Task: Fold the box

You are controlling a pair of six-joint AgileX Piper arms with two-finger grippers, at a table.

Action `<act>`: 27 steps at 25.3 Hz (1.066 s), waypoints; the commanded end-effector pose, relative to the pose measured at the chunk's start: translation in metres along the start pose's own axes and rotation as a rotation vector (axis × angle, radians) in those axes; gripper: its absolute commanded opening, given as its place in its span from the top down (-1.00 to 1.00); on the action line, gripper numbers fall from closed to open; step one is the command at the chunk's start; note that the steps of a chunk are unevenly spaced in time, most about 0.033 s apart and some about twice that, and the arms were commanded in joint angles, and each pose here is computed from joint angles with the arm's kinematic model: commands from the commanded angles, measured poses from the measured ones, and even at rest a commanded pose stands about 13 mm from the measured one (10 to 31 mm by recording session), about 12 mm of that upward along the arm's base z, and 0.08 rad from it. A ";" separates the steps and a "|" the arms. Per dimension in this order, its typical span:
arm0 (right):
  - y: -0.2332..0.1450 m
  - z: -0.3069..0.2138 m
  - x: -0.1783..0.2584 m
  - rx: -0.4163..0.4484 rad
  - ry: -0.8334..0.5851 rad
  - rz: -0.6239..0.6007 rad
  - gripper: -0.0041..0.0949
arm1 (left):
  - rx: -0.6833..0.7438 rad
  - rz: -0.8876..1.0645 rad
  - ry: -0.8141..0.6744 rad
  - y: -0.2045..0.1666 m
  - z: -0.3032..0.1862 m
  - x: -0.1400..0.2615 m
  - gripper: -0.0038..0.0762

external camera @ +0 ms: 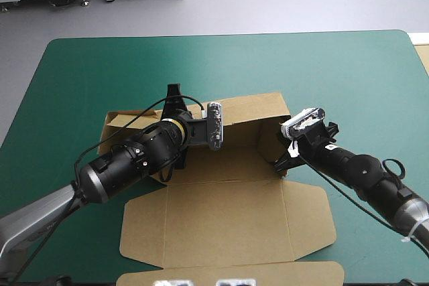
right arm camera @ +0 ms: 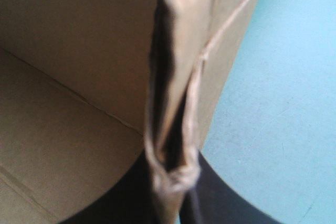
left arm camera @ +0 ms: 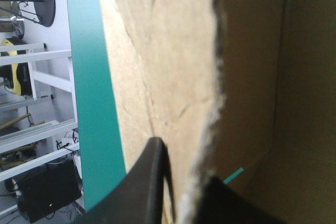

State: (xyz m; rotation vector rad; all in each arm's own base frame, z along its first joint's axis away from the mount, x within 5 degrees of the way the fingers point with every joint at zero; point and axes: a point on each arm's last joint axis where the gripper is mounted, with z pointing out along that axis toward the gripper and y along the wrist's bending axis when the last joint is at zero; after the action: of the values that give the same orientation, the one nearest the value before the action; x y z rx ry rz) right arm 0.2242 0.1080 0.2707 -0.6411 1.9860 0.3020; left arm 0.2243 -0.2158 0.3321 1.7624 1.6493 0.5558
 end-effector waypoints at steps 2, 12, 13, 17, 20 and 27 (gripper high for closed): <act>-0.002 -0.005 -0.027 0.013 -0.086 0.009 0.95 | 0.148 -0.117 -0.188 -0.011 -0.014 -0.021 0.53; -0.033 0.029 -0.047 0.137 -0.090 0.076 0.95 | 0.105 -0.242 -0.316 0.023 -0.059 -0.035 -0.80; -0.037 0.032 -0.049 0.146 -0.091 0.086 0.95 | 0.101 -0.236 -0.327 0.025 -0.063 -0.037 -0.79; -0.053 0.035 -0.063 0.125 -0.101 0.117 0.95 | 0.078 -0.186 -0.344 0.031 -0.085 -0.044 -0.74; -0.065 0.029 -0.069 0.095 -0.101 0.136 0.95 | 0.044 -0.189 -0.327 0.045 -0.099 -0.040 -0.01; -0.073 0.019 -0.062 0.029 0.045 0.118 0.95 | -0.180 -0.468 -0.307 0.117 -0.120 0.012 0.87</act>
State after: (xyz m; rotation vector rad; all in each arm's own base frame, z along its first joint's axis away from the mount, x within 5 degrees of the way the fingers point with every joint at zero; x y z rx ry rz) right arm 0.3076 0.0800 0.2951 -0.5324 2.1110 0.3410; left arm 0.2165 -0.2147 0.4604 1.4312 1.6759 0.1993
